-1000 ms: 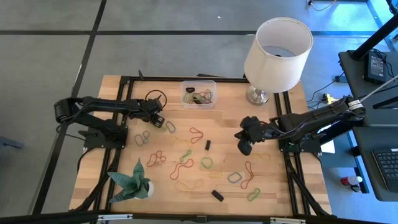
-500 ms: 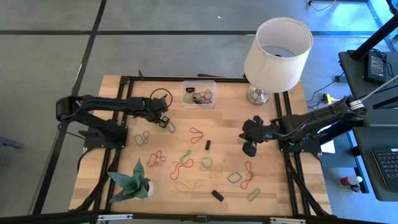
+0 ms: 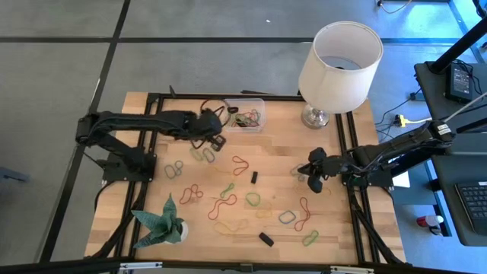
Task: Pick and place rubber bands into bin
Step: Put the yellow rubber band into the transparent bin
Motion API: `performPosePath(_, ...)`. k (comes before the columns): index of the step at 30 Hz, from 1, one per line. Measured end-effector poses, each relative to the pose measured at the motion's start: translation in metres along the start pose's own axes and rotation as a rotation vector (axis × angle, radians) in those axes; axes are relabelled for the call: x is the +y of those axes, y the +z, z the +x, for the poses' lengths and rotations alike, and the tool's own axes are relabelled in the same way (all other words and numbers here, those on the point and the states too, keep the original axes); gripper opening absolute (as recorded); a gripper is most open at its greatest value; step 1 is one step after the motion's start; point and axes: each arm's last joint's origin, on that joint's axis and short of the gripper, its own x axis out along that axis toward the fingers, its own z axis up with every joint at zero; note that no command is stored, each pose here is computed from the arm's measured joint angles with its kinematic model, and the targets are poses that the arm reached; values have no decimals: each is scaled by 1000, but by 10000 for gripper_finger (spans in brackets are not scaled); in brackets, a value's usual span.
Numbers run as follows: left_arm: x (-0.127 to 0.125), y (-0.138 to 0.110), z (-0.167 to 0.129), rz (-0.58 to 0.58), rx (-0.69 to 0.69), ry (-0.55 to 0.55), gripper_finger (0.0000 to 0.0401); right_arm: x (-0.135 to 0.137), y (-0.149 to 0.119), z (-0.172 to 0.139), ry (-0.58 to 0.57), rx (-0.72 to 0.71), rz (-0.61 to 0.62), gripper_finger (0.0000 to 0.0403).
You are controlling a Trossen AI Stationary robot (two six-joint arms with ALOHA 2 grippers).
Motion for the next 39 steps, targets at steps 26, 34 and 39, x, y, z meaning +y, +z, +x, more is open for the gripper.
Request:
performPosePath(26, -19, 111, 175, 318, 187, 83, 2, -15, -5, -2, -99, -69, 206, 12)
performPosePath(34, -3, 113, 178, 288, 230, 112, 22, -25, 1, 0, -162, -99, 231, 12)
performPosePath(39, 4, 110, 177, 229, 288, 110, 73, -27, 3, 0, -175, -103, 216, 12)
